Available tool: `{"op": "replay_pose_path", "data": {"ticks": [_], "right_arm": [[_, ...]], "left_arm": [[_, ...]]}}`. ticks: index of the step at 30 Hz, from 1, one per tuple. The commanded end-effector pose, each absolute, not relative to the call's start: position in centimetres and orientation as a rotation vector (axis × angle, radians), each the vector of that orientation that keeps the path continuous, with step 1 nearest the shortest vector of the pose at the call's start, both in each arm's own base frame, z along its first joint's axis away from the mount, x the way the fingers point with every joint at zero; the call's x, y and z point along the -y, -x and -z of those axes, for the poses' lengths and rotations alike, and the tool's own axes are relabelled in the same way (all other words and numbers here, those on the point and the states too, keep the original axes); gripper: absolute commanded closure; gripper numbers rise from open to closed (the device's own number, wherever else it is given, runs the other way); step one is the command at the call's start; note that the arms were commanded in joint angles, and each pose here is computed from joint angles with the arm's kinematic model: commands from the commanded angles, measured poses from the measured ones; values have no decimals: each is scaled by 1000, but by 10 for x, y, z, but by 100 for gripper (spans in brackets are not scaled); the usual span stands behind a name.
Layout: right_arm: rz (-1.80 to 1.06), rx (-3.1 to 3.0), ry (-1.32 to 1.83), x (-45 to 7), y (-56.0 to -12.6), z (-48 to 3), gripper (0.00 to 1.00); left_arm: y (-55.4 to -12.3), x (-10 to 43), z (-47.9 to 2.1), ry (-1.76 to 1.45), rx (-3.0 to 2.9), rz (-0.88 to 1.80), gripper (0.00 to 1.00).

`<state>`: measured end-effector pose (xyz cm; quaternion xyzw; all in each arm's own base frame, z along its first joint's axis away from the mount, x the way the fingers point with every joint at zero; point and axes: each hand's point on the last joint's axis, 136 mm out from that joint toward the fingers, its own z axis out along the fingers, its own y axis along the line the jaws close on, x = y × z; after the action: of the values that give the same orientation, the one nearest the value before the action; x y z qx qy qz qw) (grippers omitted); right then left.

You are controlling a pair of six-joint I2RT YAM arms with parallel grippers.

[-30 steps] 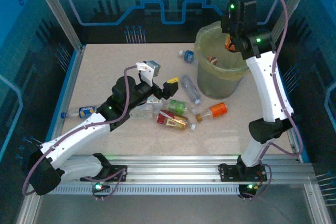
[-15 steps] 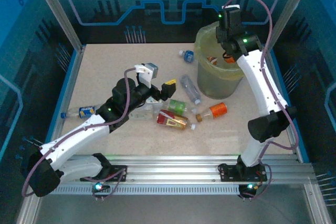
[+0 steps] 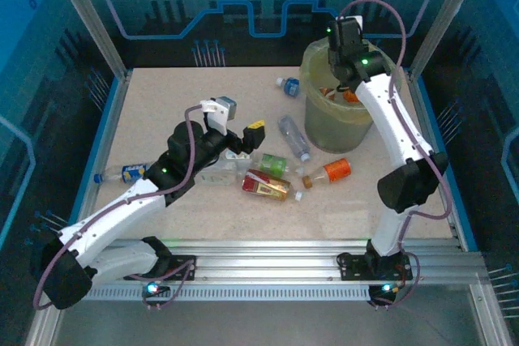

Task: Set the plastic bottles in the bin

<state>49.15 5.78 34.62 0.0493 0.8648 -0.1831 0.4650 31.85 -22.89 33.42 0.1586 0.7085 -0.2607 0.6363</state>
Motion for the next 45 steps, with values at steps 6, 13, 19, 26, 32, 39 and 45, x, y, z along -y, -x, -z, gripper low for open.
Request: {"op": "replay_pose_path", "data": {"ticks": [6, 13, 19, 26, 32, 39, 45], "right_arm": [[469, -2187, -202, -42, -503, -310, 70], [443, -2250, -233, -35, -506, -281, 59], [422, -2294, -247, -32, -504, -262, 49], [379, -2325, -238, -36, -502, -252, 35], [323, -2324, -214, -43, -502, -260, 20], [232, -2294, -188, -52, -491, -290, 7], [153, -2264, -152, -61, -472, -320, 0]], "left_arm": [[-319, 214, -331, -307, -1638, 583, 1], [-321, 209, -330, -279, -1646, 575, 1], [-324, 204, -328, -251, -1659, 569, 1], [-328, 198, -324, -216, -1682, 556, 1], [-331, 192, -322, -183, -1701, 554, 1], [-336, 182, -318, -122, -1727, 544, 1], [-346, 165, -307, -4, -1783, 541, 1]]}}
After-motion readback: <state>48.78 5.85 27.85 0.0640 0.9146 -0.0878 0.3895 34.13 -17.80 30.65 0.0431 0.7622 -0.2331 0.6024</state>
